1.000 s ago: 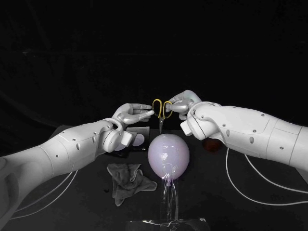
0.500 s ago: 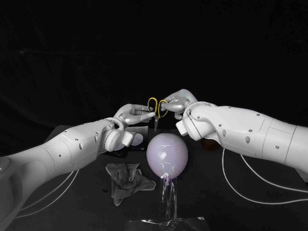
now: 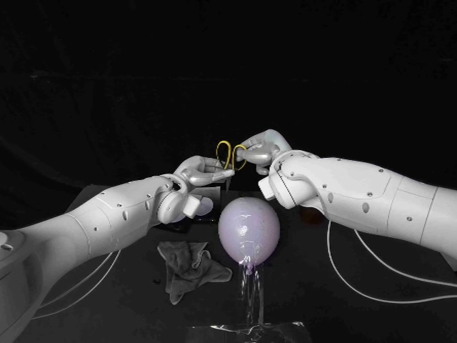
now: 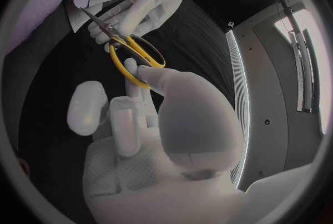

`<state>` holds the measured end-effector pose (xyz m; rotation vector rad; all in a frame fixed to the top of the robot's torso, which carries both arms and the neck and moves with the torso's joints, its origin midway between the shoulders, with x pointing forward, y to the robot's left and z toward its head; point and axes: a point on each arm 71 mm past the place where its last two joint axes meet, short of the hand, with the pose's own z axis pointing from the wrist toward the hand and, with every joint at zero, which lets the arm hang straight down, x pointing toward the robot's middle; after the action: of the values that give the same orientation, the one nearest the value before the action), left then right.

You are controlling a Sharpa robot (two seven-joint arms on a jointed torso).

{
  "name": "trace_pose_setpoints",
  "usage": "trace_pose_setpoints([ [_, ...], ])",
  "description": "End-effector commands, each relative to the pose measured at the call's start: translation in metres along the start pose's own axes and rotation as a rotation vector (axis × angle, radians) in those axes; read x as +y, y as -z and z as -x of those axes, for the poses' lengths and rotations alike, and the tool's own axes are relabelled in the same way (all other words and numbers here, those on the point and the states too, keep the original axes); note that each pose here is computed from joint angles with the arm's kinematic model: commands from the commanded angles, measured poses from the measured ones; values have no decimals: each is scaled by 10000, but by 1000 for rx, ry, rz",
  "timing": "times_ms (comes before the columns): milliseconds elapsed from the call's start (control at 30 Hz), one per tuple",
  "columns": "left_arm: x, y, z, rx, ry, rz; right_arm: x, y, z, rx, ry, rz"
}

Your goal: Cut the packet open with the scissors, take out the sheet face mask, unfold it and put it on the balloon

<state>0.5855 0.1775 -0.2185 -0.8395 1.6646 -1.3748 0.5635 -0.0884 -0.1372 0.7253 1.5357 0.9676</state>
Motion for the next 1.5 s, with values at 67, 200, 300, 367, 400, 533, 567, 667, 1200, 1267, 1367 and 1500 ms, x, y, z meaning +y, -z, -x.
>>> trace_pose_setpoints([
  [67,-20,-17,-66,66,21,-1,37,2,-16,-5,-2,34],
  [200,-21,-20,-69,68,39,-2,39,1,-26,-2,-3,36],
  [300,-23,-20,-67,66,52,-5,37,0,-26,-2,-4,36],
  [367,-24,-20,-65,64,55,-6,35,0,-25,-1,-4,35],
  [400,-24,-20,-63,62,55,-7,34,-1,-25,-1,-4,35],
  [533,-28,-19,-51,46,54,-13,33,-2,-27,1,-5,34],
  [567,-29,-18,-45,40,57,-15,32,-3,-27,1,-6,33],
  [667,-28,-15,-32,32,65,-16,27,-7,-21,0,-5,31],
  [1200,-19,10,-18,58,111,-8,-6,-31,33,-18,-2,20],
  [1267,-20,10,-25,64,118,-8,-10,-34,39,-19,-1,19],
  [1367,-19,10,-31,72,130,-6,-18,-40,52,-22,0,16],
  [1500,-17,13,-30,79,141,-4,-34,-47,74,-27,2,12],
])
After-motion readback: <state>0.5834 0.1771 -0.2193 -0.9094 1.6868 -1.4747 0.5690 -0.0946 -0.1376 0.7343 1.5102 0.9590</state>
